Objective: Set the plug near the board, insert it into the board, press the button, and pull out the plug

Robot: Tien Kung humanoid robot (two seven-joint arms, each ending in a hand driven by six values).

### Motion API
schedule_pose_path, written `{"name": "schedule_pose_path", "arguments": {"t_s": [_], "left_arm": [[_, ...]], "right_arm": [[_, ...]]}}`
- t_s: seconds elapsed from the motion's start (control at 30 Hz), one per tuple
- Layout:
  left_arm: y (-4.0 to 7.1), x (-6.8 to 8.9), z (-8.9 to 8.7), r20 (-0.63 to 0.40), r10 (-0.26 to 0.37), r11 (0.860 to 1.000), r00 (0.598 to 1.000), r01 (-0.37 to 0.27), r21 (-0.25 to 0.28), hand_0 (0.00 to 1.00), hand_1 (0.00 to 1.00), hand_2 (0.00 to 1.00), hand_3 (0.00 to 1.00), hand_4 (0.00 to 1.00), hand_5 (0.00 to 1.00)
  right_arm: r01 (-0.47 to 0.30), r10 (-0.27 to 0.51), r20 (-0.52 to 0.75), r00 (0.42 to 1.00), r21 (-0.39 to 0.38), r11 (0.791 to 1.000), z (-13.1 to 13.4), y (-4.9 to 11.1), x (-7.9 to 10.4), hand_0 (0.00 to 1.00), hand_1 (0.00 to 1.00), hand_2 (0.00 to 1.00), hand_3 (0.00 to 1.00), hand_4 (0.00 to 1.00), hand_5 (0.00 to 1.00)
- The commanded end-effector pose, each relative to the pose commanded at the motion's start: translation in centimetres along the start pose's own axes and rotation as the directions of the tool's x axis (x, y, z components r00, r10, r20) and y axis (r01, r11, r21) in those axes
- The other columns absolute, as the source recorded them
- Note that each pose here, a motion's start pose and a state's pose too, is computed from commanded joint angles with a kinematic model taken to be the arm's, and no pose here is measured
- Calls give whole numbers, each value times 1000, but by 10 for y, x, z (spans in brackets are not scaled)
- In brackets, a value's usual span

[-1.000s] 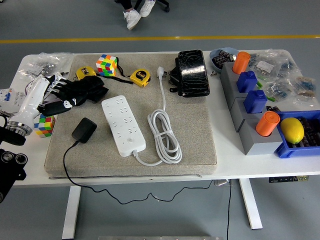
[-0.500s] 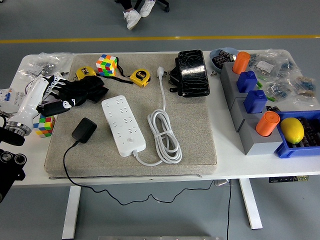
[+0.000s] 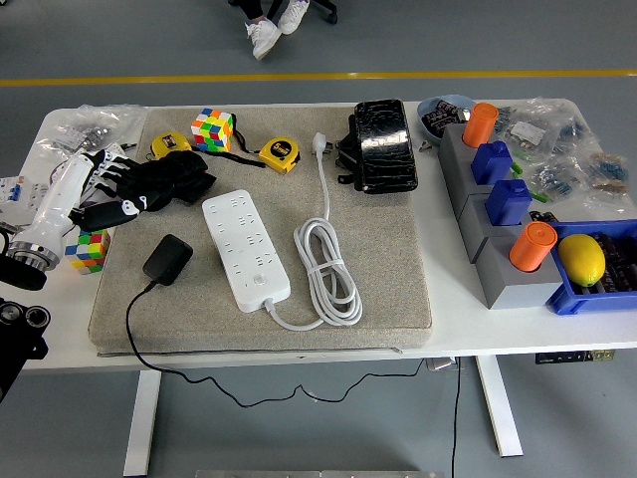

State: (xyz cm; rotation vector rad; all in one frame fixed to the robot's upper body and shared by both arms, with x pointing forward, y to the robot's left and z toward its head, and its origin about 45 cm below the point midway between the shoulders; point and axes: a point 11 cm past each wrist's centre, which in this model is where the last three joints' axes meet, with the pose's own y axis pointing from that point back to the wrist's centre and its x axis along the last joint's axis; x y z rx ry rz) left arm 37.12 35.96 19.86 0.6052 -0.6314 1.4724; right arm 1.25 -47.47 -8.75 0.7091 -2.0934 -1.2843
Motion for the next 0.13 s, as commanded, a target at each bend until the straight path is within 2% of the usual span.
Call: {"name": "schedule_pose_path", "arguments": {"t_s": [0.13], "left_arm": [[1, 0, -1, -3, 2, 1000, 1000, -2, 6, 406, 547, 559, 593, 884, 318]], "right_arm": [[-1, 1, 7, 1000, -1, 1000, 1, 0, 1, 561, 653, 635, 535, 906, 455]]}}
